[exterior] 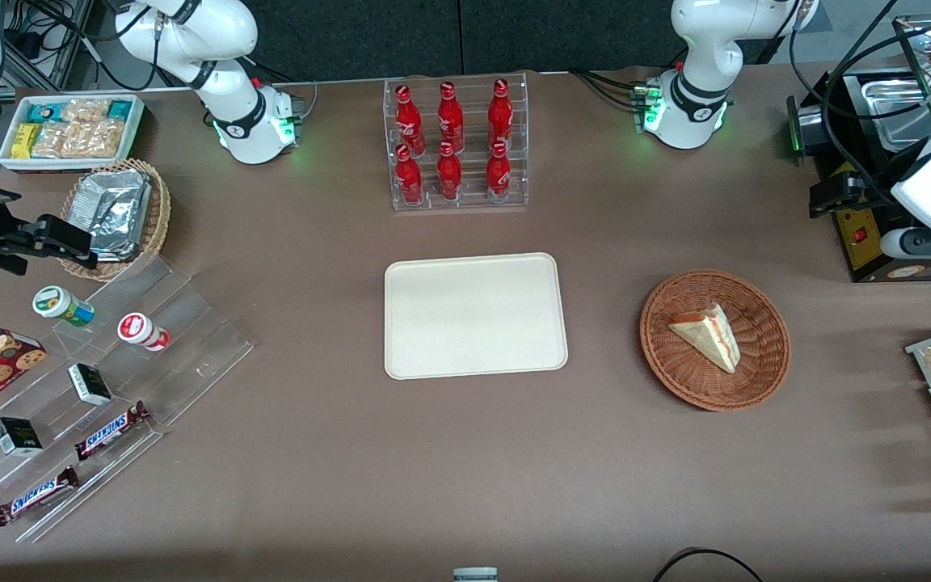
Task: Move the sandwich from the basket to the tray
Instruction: 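Move the left gripper from rest toward the wicker basket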
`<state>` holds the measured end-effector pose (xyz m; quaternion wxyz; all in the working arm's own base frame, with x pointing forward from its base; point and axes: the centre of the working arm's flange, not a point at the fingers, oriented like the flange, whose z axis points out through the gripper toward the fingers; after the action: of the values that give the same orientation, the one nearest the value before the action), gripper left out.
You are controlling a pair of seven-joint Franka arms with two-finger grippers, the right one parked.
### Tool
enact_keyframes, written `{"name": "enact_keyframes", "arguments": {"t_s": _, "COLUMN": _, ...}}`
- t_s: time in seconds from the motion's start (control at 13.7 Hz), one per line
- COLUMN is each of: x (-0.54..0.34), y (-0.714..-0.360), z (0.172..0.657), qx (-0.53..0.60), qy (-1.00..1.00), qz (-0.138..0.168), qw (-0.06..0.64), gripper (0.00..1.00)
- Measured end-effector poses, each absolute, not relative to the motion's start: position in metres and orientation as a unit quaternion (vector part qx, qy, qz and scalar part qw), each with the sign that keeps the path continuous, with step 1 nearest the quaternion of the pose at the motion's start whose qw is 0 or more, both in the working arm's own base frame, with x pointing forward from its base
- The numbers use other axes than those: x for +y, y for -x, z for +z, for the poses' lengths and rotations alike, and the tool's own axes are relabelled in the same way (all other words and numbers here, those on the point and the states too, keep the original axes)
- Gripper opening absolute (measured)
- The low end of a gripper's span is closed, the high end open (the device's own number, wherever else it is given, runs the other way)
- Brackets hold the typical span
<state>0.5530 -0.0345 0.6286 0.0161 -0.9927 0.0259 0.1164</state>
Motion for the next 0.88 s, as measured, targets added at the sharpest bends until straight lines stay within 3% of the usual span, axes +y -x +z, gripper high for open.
{"name": "enact_keyframes", "arguments": {"t_s": 0.37, "x": -0.028, "y": -0.557, "z": 0.607, "qx": 0.019, "qy": 0.99, "qz": 0.138, "qw": 0.023, "gripper": 1.0}}
{"name": "enact_keyframes", "arguments": {"t_s": 0.66, "x": -0.024, "y": -0.57, "z": 0.545, "qx": -0.014, "qy": 0.99, "qz": 0.139, "qw": 0.031, "gripper": 1.0}}
{"name": "enact_keyframes", "arguments": {"t_s": 0.88, "x": -0.026, "y": -0.577, "z": 0.494, "qx": -0.096, "qy": 0.987, "qz": 0.121, "qw": 0.041, "gripper": 1.0}}
